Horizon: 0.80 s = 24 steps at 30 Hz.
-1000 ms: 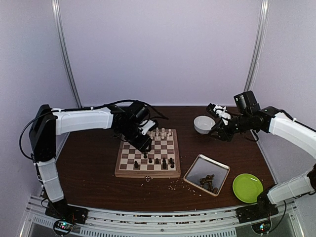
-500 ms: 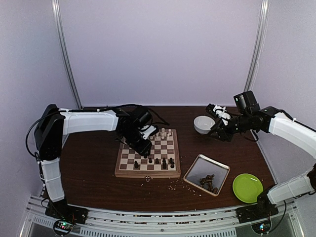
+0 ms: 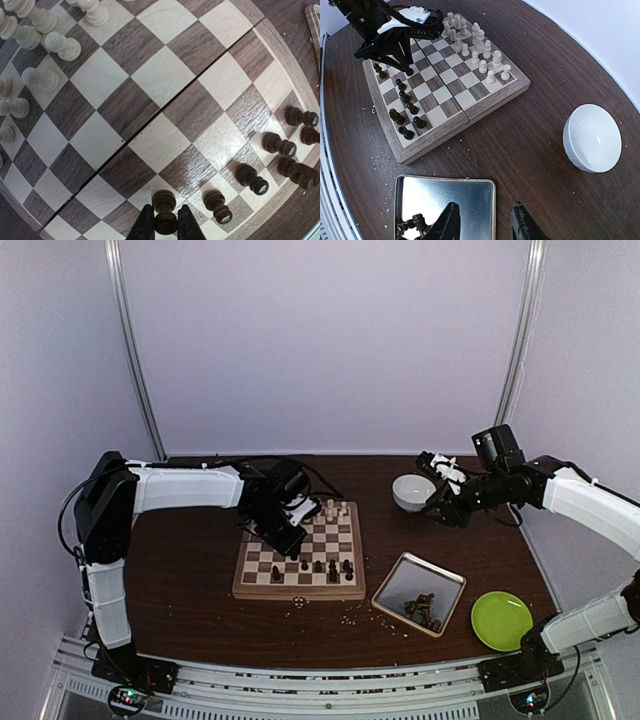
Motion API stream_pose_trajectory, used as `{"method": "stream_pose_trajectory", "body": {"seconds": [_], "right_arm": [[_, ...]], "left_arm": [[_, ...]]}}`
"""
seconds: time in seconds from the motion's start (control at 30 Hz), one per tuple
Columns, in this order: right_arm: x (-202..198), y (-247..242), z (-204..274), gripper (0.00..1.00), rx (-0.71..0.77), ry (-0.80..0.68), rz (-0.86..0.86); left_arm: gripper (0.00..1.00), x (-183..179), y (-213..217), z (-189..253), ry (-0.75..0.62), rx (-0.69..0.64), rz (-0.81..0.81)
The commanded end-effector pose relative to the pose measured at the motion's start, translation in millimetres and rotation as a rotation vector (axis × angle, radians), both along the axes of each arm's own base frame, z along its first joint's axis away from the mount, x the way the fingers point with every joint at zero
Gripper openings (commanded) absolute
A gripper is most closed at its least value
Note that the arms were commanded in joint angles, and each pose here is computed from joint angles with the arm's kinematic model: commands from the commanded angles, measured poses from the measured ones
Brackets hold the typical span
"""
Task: Set up the chess pieces on the board
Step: Pick up the rook from the chessboard, then place the rook at h8.
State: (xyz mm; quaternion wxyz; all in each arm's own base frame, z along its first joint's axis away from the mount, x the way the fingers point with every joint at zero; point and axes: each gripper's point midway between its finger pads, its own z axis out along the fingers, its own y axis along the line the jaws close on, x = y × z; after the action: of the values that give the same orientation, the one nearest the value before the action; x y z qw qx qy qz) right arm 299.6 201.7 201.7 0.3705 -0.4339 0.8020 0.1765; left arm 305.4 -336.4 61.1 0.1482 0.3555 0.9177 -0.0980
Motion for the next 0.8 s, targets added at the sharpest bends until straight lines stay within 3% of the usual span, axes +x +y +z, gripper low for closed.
{"method": "stream_pose_trajectory", "body": {"seconds": [0.0,0.4,0.77], "right_arm": [[-1.3,1.3,-4.0,0.35,0.002,0.013,0.017],[-1.1,1.8,-9.4,0.35,-0.006,0.029,0.022],[-1.1,3.1,-14.0,0.35,-0.012,0.045,0.029]], "left_arm": [[0.09,4.7,-5.8,7.4,-0.027,-0.012,-0.006],[0.05,4.5,55.2,44.1,-0.16,0.108,0.066],[0.05,-38.6,98.1,31.2,-0.094,0.125,0.115]]}}
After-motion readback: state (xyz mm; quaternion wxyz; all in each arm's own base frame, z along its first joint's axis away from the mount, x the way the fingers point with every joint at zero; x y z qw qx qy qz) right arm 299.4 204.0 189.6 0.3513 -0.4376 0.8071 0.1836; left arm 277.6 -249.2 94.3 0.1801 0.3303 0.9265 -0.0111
